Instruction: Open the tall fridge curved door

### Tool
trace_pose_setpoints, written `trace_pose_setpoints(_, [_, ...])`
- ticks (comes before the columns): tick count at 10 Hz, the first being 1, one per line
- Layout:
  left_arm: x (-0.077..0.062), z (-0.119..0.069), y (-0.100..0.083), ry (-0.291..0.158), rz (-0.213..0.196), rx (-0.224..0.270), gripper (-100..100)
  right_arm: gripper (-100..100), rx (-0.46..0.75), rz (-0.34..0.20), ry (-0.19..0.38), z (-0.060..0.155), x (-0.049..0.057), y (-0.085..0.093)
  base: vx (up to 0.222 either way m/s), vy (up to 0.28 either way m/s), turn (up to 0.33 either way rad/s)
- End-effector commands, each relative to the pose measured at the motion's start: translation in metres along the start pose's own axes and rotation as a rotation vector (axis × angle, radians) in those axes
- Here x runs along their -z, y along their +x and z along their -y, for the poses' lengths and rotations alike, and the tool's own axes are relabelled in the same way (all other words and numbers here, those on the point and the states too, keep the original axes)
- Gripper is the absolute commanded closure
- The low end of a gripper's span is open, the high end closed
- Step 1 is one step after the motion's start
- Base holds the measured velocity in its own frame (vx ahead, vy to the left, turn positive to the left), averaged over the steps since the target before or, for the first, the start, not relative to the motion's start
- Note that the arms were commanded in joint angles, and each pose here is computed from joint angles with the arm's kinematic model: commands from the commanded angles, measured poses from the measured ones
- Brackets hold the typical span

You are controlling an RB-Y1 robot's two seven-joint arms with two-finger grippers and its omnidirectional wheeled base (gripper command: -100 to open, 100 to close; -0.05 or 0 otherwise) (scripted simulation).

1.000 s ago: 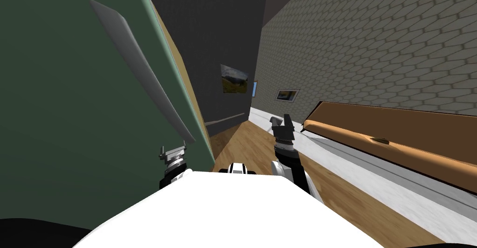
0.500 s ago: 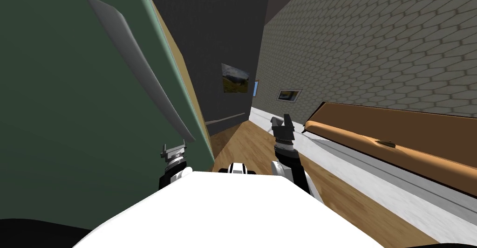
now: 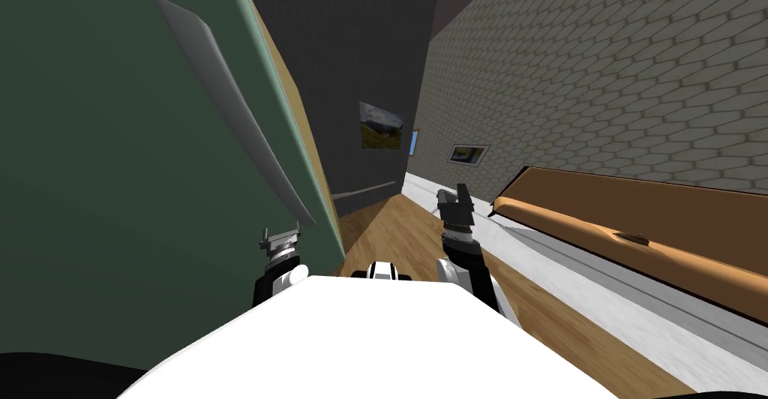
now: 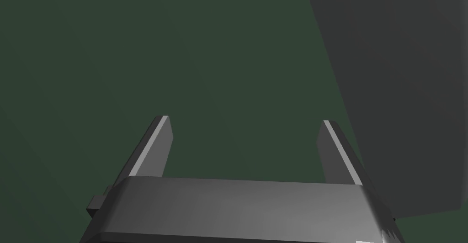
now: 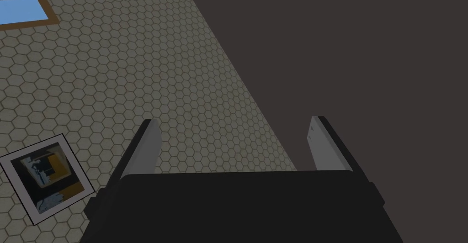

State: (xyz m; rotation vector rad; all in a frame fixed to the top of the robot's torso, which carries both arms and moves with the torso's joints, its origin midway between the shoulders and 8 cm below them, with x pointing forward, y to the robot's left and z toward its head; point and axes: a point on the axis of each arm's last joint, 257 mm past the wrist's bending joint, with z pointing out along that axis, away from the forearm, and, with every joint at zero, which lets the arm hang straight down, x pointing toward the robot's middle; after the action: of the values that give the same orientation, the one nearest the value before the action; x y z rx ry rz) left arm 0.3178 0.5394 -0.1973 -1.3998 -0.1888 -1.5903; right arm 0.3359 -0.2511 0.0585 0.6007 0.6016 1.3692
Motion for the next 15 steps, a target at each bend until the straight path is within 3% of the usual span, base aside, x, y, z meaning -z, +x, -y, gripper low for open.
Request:
trace_pose_setpoints(1, [-0.001,-0.013,0.016,-0.016,-0.015,0.036,-100,0,0.000,0.000,0.000,0.000,0.000,0.000,0.000,0.000,0.000])
trace_pose_setpoints(3, [0.000,-0.015,0.016,-0.017,-0.006,0.046,-100,0,0.000,0.000,0.000,0.000,0.000,0.000,-0.001,-0.005,0.003])
trace_pose_setpoints(7, [0.013,-0.029,0.012,-0.012,0.057,0.104,-100,0,0.000,0.000,0.000,0.000,0.000,0.000,0.006,-0.011,0.005])
trace_pose_setpoints(8, [0.013,-0.014,0.000,0.004,0.069,0.074,-100,0,0.000,0.000,0.000,0.000,0.000,0.000,-0.009,0.019,0.068])
trace_pose_setpoints(9, [0.014,-0.007,-0.009,0.009,0.096,0.082,-100,0,0.000,0.000,0.000,0.000,0.000,0.000,0.040,0.112,0.136])
trace_pose_setpoints(10, [0.016,-0.005,-0.010,0.016,0.091,0.069,-100,0,0.000,0.000,0.000,0.000,0.000,0.000,0.025,0.075,0.050])
trace_pose_setpoints(11, [0.015,-0.002,-0.011,0.021,0.092,0.067,100,0,0.000,0.000,0.000,0.000,0.000,0.000,-0.001,0.011,-0.010])
trace_pose_setpoints(15, [0.017,-0.022,0.004,-0.044,0.054,0.093,100,0,0.000,0.000,0.000,0.000,0.000,0.000,-0.269,0.022,-0.081])
